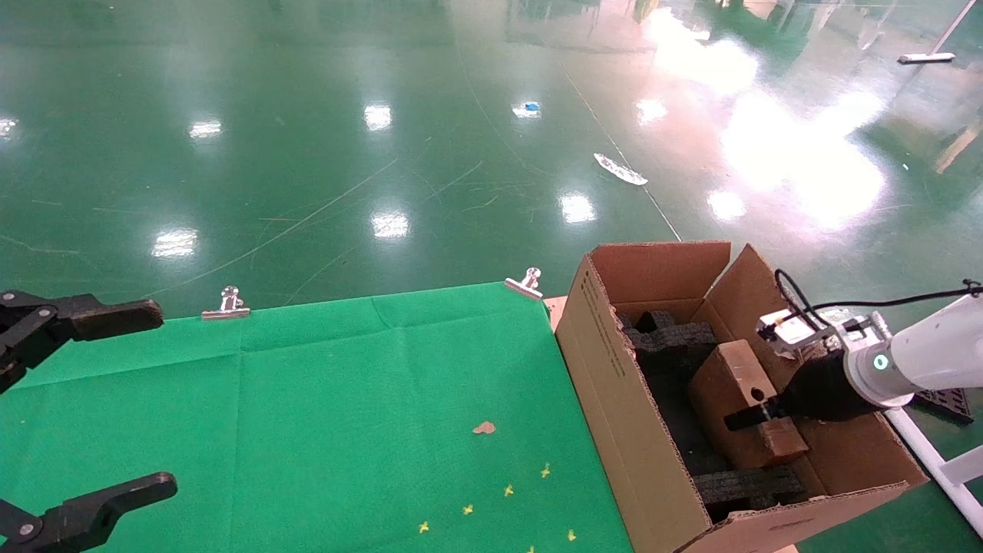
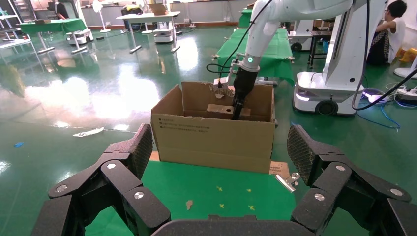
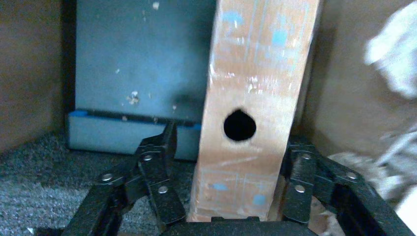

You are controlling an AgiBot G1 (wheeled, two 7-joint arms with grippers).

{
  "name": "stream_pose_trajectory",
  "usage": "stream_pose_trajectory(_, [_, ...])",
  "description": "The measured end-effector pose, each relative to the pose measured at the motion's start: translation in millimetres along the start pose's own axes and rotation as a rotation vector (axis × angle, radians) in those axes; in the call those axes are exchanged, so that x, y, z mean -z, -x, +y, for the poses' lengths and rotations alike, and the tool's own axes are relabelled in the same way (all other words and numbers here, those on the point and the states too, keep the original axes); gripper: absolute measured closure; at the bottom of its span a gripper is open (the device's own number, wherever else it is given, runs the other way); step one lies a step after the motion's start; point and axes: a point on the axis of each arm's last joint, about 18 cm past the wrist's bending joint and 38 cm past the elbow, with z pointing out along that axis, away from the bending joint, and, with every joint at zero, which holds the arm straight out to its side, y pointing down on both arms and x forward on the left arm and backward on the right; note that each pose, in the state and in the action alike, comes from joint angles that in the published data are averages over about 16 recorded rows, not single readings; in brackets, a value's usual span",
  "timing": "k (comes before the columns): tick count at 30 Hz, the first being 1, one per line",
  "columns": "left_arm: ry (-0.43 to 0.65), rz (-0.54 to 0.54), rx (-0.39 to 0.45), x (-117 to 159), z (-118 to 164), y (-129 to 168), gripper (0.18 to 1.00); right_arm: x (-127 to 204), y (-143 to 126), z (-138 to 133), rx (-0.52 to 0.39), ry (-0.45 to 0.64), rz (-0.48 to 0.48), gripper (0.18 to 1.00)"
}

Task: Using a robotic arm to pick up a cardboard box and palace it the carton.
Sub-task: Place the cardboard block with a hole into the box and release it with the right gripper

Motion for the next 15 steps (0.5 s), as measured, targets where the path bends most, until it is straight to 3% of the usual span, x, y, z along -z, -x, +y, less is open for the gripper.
stream_pose_trajectory(8, [0.0, 0.0, 0.0, 0, 0, 0, 0.184, 24, -7, -22, 0.024, -0.075, 0.001, 0.413])
stream_pose_trajectory(15, [0.0, 0.0, 0.0, 0, 0, 0, 0.184, 64, -14, -55, 0.064, -0.203, -0.011, 0.284])
